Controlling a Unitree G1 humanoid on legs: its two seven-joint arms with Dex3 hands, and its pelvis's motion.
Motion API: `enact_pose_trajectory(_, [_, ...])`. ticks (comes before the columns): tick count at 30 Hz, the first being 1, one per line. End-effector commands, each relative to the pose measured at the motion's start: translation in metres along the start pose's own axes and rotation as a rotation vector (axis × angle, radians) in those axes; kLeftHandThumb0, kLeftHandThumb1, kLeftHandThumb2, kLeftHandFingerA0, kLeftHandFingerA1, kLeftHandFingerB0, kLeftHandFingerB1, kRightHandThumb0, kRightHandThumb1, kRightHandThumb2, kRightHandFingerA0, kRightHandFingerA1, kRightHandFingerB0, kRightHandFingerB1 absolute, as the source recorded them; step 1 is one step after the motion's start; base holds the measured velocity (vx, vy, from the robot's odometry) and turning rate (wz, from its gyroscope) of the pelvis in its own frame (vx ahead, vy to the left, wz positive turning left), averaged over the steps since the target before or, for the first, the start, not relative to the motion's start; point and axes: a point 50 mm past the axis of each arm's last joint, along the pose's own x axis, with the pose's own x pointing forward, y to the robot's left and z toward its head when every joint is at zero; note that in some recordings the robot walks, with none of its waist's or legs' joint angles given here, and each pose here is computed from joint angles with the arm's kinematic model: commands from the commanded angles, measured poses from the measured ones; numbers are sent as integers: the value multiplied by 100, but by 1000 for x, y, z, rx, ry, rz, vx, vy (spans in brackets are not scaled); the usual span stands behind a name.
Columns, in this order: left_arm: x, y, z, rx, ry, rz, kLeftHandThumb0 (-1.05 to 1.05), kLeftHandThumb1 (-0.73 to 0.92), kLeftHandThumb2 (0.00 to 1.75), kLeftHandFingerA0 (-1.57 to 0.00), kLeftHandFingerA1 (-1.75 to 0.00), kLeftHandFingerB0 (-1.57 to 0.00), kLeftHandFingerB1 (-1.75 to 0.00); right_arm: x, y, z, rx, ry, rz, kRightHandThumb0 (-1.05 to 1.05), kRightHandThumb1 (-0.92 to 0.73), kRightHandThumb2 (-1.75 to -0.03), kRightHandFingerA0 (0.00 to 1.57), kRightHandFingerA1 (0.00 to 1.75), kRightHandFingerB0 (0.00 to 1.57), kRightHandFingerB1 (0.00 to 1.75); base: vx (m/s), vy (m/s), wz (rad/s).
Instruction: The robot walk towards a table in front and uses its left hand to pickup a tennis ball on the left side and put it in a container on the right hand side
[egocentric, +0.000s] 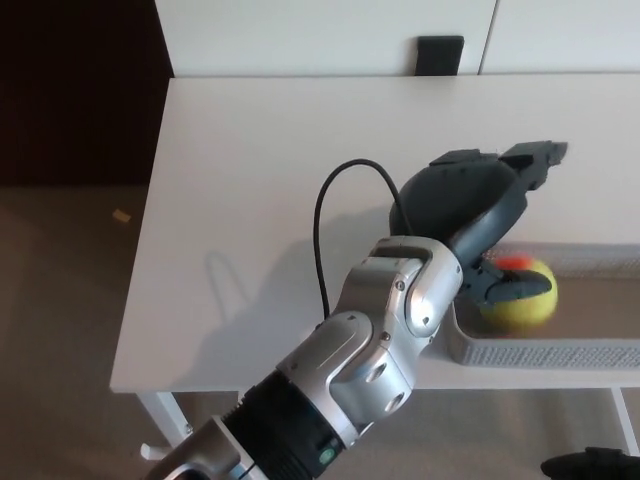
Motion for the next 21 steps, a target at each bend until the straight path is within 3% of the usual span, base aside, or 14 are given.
enact_pose_trajectory(1, [3, 7, 17, 4, 20, -63, -82, 46, 86, 0, 0, 0, -2, 0, -3, 1, -5, 5, -3, -54, -58, -59, 85, 46, 65, 42, 0, 0, 0])
enact_pose_trajectory(10, [-5, 8, 9, 6, 31, -62, -91, 51, 92, 0, 0, 0, -1, 0, -2, 2, -1, -2, -2, -54, -57, -59, 86, 48, 66, 43, 0, 0, 0])
enact_pose_trajectory(11, [-16, 17, 2, -27, 17, -15, -96, 52, 77, 0, -9, 0, -10, -2, 0, 0, 4, -5, 1, -53, -58, -59, 82, 46, 66, 43, 0, 0, 0])
enact_pose_trajectory(15, [-36, 23, -2, -75, -12, 27, -95, 53, 77, 0, -9, 0, -11, -7, 4, -7, 5, 5, 11, -53, -58, -59, 84, 46, 67, 43, 0, 0, 0])
enact_pose_trajectory(16, [-51, 33, -2, -125, -66, 59, -83, 51, 91, -5, -17, -9, -13, -8, 3, -8, 7, 7, 8, -54, -58, -59, 85, 47, 67, 42, 0, 0, 0])
enact_pose_trajectory(19, [-78, 49, -2, -181, -152, 110, -83, 51, 91, -5, -17, -9, -13, -8, 2, -9, 9, 9, 5, -54, -58, -59, 85, 47, 67, 42, 0, 0, 0])
enact_pose_trajectory(20, [-119, 64, -3, -257, -229, 124, -89, 49, 76, -10, -29, -10, -23, -9, 2, -9, -7, 11, 13, -53, -60, -59, 83, 45, 66, 42, 0, 0, 0])
enact_pose_trajectory(21, [-138, 70, -1, -277, -266, 127, -89, 49, 76, -10, -29, -10, -23, -9, 2, -9, -14, 12, 17, -53, -60, -59, 83, 45, 66, 42, 0, 0, 0])
